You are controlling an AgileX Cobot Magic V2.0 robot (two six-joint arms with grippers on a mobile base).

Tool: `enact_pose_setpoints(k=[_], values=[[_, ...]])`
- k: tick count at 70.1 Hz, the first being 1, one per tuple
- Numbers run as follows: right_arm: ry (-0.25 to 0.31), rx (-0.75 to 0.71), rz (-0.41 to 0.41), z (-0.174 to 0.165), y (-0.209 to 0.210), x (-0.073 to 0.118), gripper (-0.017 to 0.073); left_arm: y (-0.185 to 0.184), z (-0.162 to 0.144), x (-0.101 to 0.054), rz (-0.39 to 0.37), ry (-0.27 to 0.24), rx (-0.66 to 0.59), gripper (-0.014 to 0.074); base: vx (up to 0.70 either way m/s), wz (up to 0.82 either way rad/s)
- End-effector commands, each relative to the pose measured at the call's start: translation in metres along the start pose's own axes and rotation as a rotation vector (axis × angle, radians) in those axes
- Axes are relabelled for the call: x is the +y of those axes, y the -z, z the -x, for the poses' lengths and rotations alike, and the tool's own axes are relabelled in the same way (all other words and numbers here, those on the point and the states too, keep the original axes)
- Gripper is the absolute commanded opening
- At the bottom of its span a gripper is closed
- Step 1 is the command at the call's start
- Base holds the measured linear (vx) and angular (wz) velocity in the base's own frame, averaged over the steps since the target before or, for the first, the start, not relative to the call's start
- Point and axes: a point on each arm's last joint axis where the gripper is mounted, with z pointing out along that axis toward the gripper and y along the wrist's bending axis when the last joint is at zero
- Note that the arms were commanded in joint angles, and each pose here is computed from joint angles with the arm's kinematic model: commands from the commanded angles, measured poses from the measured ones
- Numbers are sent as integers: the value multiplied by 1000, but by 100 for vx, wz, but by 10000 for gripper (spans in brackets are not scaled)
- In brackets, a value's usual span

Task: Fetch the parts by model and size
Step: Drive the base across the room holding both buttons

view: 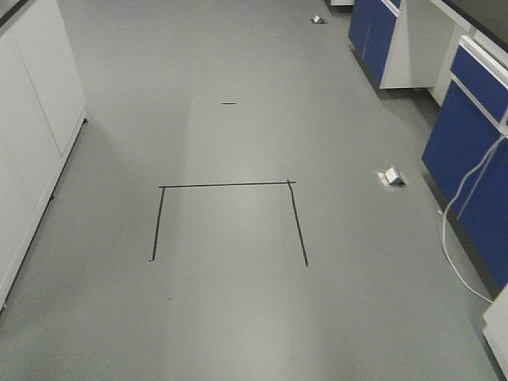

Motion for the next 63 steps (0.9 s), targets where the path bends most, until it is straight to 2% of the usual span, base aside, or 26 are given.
enact_pose_setpoints(k=[1, 25, 63], values=[[7, -88, -16, 15, 1, -1, -8, 2, 13, 1, 1, 7, -82, -7, 22, 18], [7, -88, -16, 15, 1, -1, -8, 2, 13, 1, 1, 7, -81, -7, 30, 9], [7, -88, -16, 15, 1, -1, -8, 2, 13, 1, 1, 7, -81, -7, 42, -2]])
